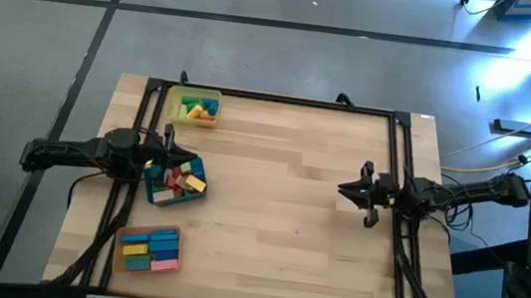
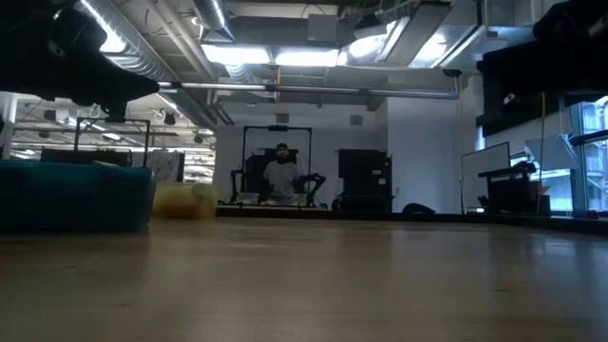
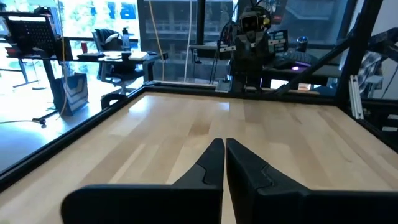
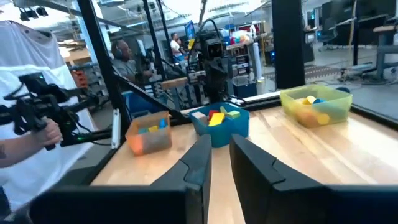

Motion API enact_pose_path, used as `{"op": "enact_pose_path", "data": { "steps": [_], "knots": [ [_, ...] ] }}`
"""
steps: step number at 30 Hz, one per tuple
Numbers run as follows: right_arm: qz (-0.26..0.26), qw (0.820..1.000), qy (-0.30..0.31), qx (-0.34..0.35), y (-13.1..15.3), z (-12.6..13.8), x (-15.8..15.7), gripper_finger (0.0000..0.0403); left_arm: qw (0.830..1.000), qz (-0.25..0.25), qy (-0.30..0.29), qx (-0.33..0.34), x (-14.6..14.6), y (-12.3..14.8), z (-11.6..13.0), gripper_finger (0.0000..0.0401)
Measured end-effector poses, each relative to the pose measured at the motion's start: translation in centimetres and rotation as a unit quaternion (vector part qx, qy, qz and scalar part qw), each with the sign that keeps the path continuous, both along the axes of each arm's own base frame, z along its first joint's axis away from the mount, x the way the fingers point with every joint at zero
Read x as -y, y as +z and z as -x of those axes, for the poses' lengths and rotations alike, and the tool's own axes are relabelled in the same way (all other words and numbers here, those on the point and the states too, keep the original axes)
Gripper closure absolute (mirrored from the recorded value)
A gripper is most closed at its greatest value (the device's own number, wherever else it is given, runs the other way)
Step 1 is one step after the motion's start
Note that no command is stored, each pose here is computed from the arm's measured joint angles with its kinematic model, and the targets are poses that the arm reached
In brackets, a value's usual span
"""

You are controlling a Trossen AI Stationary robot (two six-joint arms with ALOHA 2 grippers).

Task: Sort blocks by size
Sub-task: Return to Home Position

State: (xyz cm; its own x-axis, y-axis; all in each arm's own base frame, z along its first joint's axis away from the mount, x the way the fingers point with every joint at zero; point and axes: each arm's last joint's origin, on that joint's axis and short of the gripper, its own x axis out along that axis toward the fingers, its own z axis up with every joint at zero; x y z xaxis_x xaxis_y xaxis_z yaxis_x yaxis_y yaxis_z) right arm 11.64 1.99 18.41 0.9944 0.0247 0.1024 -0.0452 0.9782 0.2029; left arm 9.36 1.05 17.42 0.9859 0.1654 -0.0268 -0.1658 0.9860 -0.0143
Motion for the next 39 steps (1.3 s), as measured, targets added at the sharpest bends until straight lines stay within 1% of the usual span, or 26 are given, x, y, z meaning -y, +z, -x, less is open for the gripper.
{"op": "enact_pose_path", "data": {
  "steps": [6, 10, 13, 17, 20, 25, 39],
  "knots": [
    [0.010, 0.999, -0.014, -0.026, -0.6, 1.4, 0.4, 0.0343, 1.000, -0.012, 0.007, -0.014, 0.0, -0.2, 0.0, 0.0400],
    [0.023, 0.999, -0.015, -0.027, -0.8, 2.2, 0.6, 0.0343, 0.999, -0.022, 0.021, -0.016, -0.1, -0.2, 0.0, 0.0400],
    [0.032, 0.999, -0.019, -0.034, -0.9, 2.2, 0.6, 0.0343, 0.999, -0.022, 0.022, -0.014, -0.1, -0.2, 0.0, 0.0400],
    [0.049, 0.998, -0.020, -0.037, -1.0, 2.1, 0.6, 0.0343, 0.999, -0.026, 0.024, 0.005, -0.1, -0.2, -0.1, 0.0400],
    [0.051, 0.998, -0.021, -0.039, -1.1, 2.1, 0.6, 0.0343, 0.999, -0.031, 0.028, 0.013, -0.2, -0.3, -0.2, 0.0399],
    [0.052, 0.998, -0.020, -0.042, -1.1, 2.1, 0.6, 0.0343, 0.997, -0.064, 0.031, 0.005, -0.2, -0.3, -0.2, 0.0397],
    [0.052, 0.998, -0.019, -0.043, -1.2, 2.1, 0.6, 0.0343, 0.998, -0.063, 0.031, 0.005, -0.2, -0.4, -0.2, 0.0395]
  ]
}}
